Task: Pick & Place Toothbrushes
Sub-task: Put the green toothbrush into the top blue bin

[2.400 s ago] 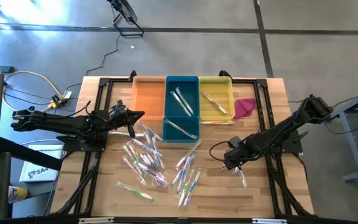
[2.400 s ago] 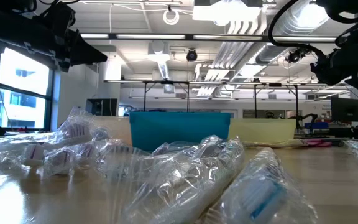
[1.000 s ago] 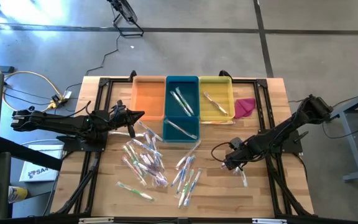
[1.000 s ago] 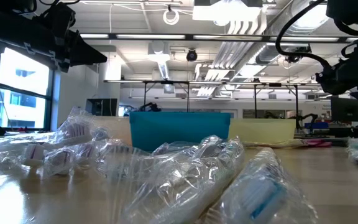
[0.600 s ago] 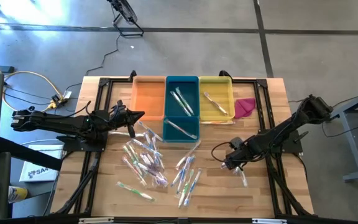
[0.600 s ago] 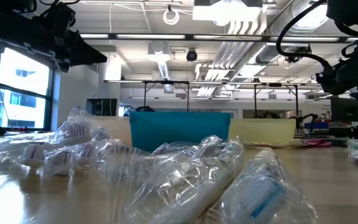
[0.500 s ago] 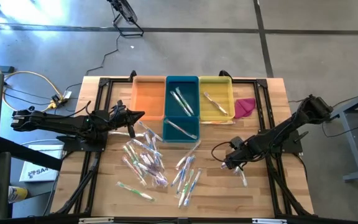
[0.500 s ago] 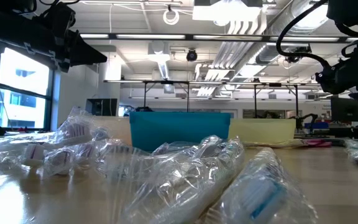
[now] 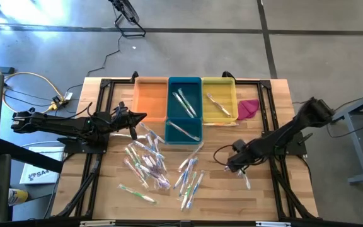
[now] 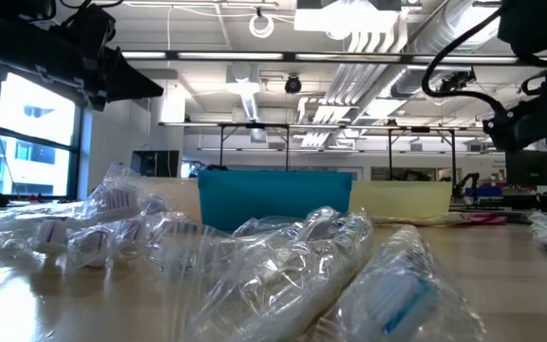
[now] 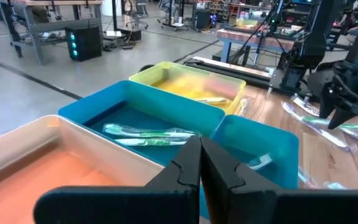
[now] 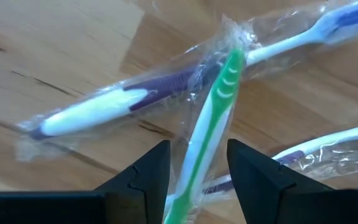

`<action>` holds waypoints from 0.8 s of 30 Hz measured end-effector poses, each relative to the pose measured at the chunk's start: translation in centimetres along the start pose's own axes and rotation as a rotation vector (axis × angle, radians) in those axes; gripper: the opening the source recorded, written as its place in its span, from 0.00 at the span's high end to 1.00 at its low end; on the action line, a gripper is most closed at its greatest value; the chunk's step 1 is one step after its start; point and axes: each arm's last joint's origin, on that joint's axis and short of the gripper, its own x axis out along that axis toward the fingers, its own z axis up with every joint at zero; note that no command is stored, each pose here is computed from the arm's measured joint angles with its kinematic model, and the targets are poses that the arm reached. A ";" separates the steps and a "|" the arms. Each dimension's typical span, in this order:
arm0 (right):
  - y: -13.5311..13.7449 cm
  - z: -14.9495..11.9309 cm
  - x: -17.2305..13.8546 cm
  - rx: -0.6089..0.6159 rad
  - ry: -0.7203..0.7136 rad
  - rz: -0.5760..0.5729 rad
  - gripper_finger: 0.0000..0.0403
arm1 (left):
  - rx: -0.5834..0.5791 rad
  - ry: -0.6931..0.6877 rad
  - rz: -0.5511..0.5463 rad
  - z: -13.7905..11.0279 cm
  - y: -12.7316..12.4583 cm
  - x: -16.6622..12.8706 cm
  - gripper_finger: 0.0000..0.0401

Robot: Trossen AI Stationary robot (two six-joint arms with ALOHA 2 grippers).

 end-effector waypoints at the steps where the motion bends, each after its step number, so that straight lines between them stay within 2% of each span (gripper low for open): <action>1: 0.1 0.0 0.3 -0.002 0.009 -0.011 0.62 | 0.002 0.003 0.001 0.0 0.0 0.0 1.00; 11: 0.5 -0.1 0.8 -0.018 0.027 -0.008 0.63 | 0.003 0.007 0.002 -0.1 0.0 0.0 1.00; 20: 0.5 -0.1 0.8 -0.021 0.029 -0.003 0.82 | 0.004 0.008 0.002 -0.1 0.0 0.0 1.00; 24: 0.5 -0.1 0.8 -0.021 0.032 -0.004 0.87 | 0.004 0.008 0.003 -0.1 0.0 0.0 1.00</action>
